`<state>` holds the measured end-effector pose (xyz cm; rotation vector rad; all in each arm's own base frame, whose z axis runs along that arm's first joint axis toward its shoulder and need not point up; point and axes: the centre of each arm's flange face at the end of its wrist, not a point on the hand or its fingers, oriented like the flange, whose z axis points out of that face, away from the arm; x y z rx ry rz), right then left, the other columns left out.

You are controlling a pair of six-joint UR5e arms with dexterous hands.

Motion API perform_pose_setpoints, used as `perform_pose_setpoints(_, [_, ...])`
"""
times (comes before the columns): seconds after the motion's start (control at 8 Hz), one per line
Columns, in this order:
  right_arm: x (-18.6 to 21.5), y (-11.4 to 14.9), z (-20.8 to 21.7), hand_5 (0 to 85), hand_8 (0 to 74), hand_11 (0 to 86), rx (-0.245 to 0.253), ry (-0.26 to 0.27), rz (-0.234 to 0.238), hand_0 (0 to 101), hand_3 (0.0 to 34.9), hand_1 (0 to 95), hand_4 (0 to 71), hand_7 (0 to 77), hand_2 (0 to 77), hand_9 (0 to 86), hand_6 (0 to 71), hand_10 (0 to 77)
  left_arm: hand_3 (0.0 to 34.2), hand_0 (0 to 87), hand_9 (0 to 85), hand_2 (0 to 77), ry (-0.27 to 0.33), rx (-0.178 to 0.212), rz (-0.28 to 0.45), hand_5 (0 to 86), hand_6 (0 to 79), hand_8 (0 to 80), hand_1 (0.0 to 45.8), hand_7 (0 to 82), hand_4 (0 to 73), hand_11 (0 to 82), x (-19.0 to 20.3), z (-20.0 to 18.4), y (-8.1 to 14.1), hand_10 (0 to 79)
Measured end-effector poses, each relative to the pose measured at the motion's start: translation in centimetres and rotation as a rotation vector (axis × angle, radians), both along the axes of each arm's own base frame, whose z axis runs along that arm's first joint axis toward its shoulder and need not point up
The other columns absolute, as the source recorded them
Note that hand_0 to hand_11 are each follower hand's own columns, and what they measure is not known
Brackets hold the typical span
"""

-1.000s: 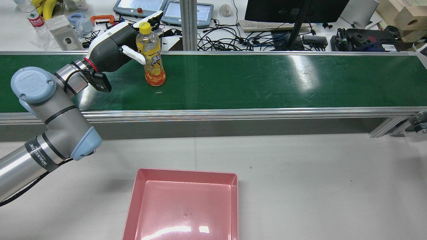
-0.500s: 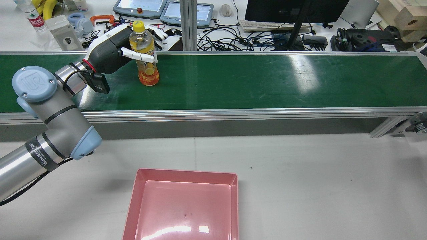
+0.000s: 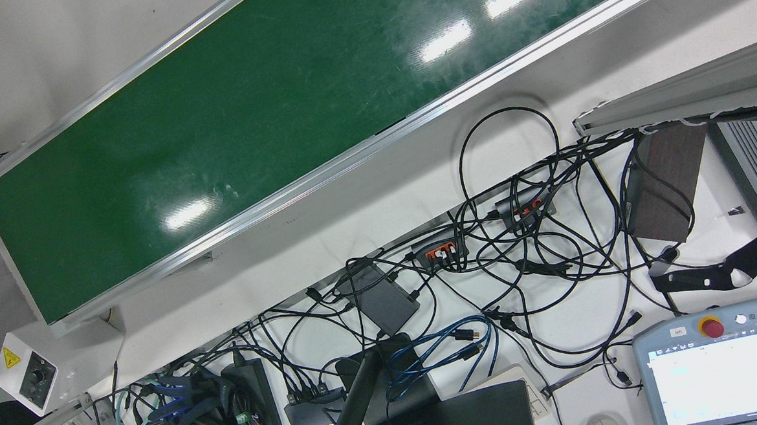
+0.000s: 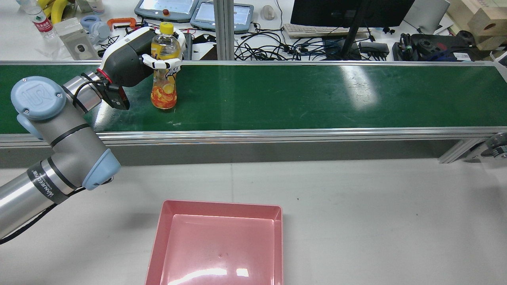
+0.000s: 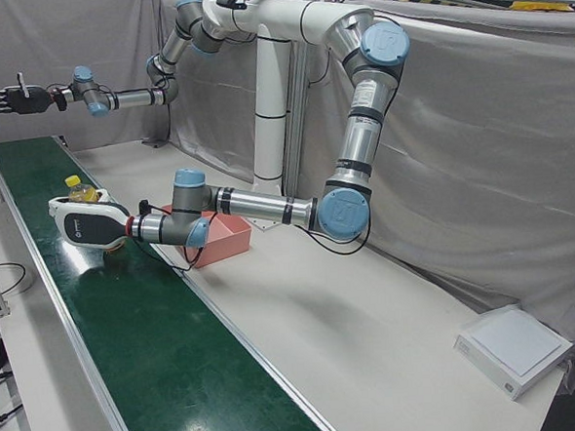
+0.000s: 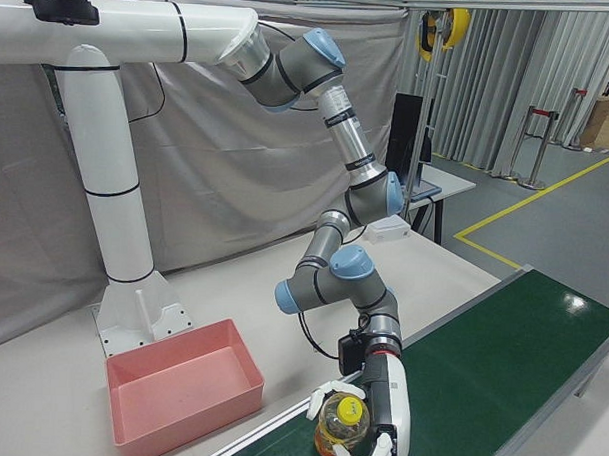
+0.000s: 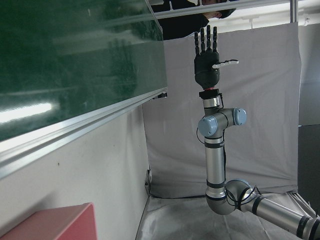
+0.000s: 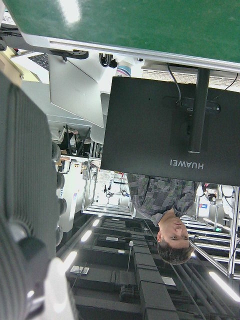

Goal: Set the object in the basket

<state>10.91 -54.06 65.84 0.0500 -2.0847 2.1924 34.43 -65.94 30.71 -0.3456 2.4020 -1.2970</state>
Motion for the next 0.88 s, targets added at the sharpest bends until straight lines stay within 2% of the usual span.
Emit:
perform_pose_setpoints(0.25, [0.0, 0.0, 0.0, 0.0, 0.0, 0.0, 0.000, 0.000, 0.000, 0, 0.2, 0.0, 0.0, 0.5, 0.5, 0.0, 0.0, 0.0, 0.0, 52.9, 70.9, 44.7, 0.028, 0.037, 0.008, 62.2, 40.4, 54.5, 5.4, 70.4, 33.8, 49.6, -0.2, -2.2, 0.9, 50.7])
perform_pose_setpoints(0.38, [0.0, 0.0, 0.0, 0.0, 0.0, 0.0, 0.000, 0.000, 0.000, 0, 0.3, 0.0, 0.0, 0.5, 0.5, 0.0, 0.0, 0.0, 0.0, 53.3, 70.9, 44.7, 0.039, 0.057, 0.021, 62.2, 38.7, 52.9, 5.4, 70.4, 33.8, 70.4, 0.3, -3.1, 1.9, 51.8])
perform_pose_setpoints(0.62, [0.0, 0.0, 0.0, 0.0, 0.0, 0.0, 0.000, 0.000, 0.000, 0, 0.2, 0.0, 0.0, 0.5, 0.5, 0.0, 0.0, 0.0, 0.0, 53.4, 70.9, 44.7, 0.062, 0.092, 0.074, 63.3, 38.7, 52.4, 5.4, 70.4, 32.7, 70.4, 2.9, -4.8, 4.8, 51.8])
perform_pose_setpoints(0.75, [0.0, 0.0, 0.0, 0.0, 0.0, 0.0, 0.000, 0.000, 0.000, 0, 0.2, 0.0, 0.0, 0.5, 0.5, 0.0, 0.0, 0.0, 0.0, 54.5, 63.3, 44.7, 0.074, 0.108, 0.105, 63.3, 37.1, 52.4, 5.4, 70.4, 32.7, 70.4, 4.5, -5.7, 6.5, 54.5])
perform_pose_setpoints(0.88, [0.0, 0.0, 0.0, 0.0, 0.0, 0.0, 0.000, 0.000, 0.000, 0, 0.2, 0.0, 0.0, 0.5, 0.5, 0.0, 0.0, 0.0, 0.0, 55.0, 67.6, 43.6, 0.072, 0.127, 0.123, 62.7, 36.0, 50.7, 5.4, 70.4, 32.7, 70.4, 5.6, -6.7, 8.3, 54.5])
